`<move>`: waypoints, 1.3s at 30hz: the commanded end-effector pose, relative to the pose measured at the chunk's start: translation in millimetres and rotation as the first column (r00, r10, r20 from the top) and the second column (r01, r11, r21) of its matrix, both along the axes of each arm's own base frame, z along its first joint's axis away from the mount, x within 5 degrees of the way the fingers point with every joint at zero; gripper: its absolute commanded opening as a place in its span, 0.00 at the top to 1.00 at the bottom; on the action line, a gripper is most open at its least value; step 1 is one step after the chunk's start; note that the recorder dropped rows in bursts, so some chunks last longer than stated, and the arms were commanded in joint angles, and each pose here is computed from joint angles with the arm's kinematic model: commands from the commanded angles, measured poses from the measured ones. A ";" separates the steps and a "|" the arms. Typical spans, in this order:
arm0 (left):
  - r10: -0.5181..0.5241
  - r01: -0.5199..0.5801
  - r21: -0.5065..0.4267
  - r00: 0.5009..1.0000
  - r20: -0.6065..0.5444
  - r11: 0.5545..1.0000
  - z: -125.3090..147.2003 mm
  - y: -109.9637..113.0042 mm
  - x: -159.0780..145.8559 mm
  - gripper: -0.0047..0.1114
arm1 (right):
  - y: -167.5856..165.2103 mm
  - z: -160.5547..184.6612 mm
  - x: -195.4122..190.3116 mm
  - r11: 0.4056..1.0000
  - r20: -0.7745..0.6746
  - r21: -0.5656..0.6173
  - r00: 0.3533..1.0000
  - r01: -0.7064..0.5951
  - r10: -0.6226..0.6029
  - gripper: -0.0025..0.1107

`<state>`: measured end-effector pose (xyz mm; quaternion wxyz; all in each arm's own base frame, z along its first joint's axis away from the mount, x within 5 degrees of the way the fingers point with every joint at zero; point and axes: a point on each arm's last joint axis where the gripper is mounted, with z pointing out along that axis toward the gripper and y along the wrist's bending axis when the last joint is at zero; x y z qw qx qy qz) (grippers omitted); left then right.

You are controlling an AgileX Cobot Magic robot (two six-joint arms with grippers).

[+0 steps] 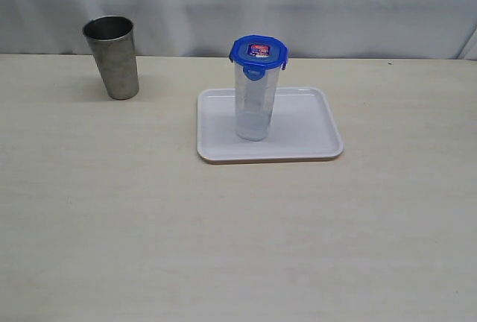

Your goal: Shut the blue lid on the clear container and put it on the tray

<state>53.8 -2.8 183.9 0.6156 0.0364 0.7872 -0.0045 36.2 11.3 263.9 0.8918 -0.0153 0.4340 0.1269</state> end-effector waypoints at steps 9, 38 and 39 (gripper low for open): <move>0.004 -0.004 -0.008 1.000 0.008 1.000 0.1 0.1 0.1 0.96 | -10.3 -36.5 17.5 0.973 -0.387 -0.167 0.897 0.158 -0.212 0.94; 0.004 -0.004 -0.008 1.000 0.006 1.000 -0.1 0.1 0.0 0.96 | -9.9 -79.7 17.8 0.960 -0.744 -0.275 0.623 0.047 -0.243 0.94; 0.004 -0.004 -0.008 1.000 0.006 1.000 -0.1 0.1 0.0 0.96 | -9.9 -79.8 17.7 0.961 -0.745 -0.272 0.621 0.047 -0.242 0.94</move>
